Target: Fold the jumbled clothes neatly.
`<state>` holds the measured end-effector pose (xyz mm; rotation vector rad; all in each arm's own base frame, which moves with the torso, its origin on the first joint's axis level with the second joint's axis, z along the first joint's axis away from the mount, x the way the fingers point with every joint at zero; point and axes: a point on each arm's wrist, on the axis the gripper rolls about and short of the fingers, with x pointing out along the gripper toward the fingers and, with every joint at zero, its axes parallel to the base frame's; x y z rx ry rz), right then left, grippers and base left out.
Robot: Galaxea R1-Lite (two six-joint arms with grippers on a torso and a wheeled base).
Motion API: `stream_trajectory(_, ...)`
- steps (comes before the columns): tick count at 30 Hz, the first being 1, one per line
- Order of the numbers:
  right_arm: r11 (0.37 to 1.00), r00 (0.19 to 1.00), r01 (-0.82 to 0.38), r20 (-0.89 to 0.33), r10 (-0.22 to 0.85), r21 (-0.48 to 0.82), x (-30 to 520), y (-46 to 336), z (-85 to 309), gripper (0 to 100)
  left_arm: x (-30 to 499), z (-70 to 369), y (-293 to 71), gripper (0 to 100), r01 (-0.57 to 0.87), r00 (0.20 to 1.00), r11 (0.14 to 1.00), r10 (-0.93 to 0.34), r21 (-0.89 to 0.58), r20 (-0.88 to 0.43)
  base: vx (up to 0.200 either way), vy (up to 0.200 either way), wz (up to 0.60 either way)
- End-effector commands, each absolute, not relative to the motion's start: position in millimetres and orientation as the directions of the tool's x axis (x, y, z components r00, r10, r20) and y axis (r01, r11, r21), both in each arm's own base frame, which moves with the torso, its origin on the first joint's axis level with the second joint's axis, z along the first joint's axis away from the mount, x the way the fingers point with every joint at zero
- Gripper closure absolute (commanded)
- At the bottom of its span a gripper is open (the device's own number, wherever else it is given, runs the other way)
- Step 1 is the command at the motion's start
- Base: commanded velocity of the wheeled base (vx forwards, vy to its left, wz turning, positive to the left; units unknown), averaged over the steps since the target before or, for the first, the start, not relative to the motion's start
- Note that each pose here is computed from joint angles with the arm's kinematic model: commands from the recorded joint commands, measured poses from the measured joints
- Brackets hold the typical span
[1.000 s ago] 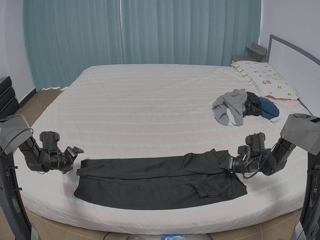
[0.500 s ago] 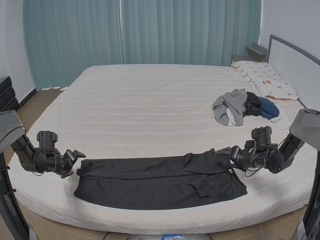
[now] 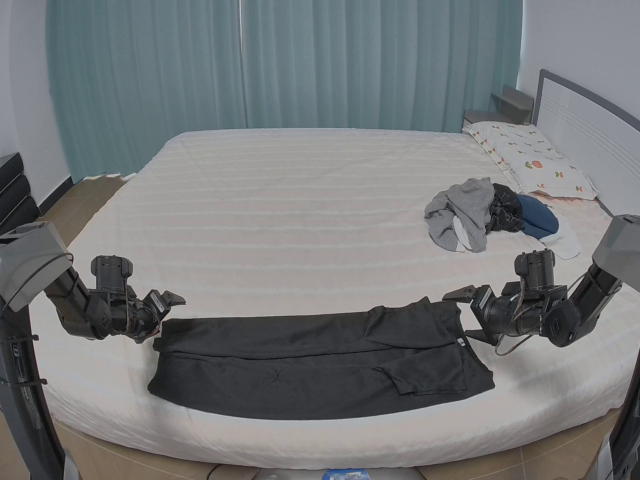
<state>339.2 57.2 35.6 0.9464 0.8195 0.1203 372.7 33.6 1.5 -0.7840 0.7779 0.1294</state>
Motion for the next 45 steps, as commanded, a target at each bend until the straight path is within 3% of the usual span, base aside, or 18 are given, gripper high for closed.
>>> stream_trajectory(1,0.600,0.699,0.254,-0.573,0.428,0.758,340.0,55.7,33.8,0,376.6,-11.0,33.3,100,-0.386,0.704,0.720,-0.173,-0.576,-0.689,0.000,0.000,0.00)
stream_trajectory(11,0.596,0.703,0.270,-0.578,0.414,0.756,340.8,49.4,31.4,0,385.7,-12.5,42.8,100,-0.462,0.736,0.697,-0.044,-0.548,-0.676,0.000,0.000,0.00)
stream_trajectory(15,0.596,0.703,0.270,-0.578,0.414,0.756,340.8,49.4,31.4,0,386.9,-9.6,47.8,100,-0.471,0.761,0.660,-0.031,-0.585,-0.648,0.000,0.000,0.00)
stream_trajectory(28,0.597,0.700,0.272,-0.581,0.415,0.755,340.4,49.9,30.6,0,390.3,-12.8,48.0,100,-0.457,0.769,0.660,-0.042,-0.596,-0.637,0.000,0.000,0.00)
stream_trajectory(29,0.597,0.699,0.273,-0.582,0.415,0.754,340.1,49.9,30.3,0,390.3,-12.8,48.0,0,-0.457,0.769,0.660,-0.042,-0.596,-0.637,0.000,0.000,0.00)
stream_trajectory(38,0.596,0.699,0.274,-0.582,0.415,0.755,337.2,49.5,32.4,0,376.3,-5.3,51.9,0,-0.475,0.762,0.648,-0.035,-0.595,-0.646,0.000,0.000,0.00)
stream_trajectory(45,0.588,0.692,0.293,-0.592,0.413,0.753,332.8,48.4,30.5,0,338.3,23.3,48.0,0,-0.401,0.790,0.646,-0.115,-0.650,-0.602,0.000,0.000,0.00)
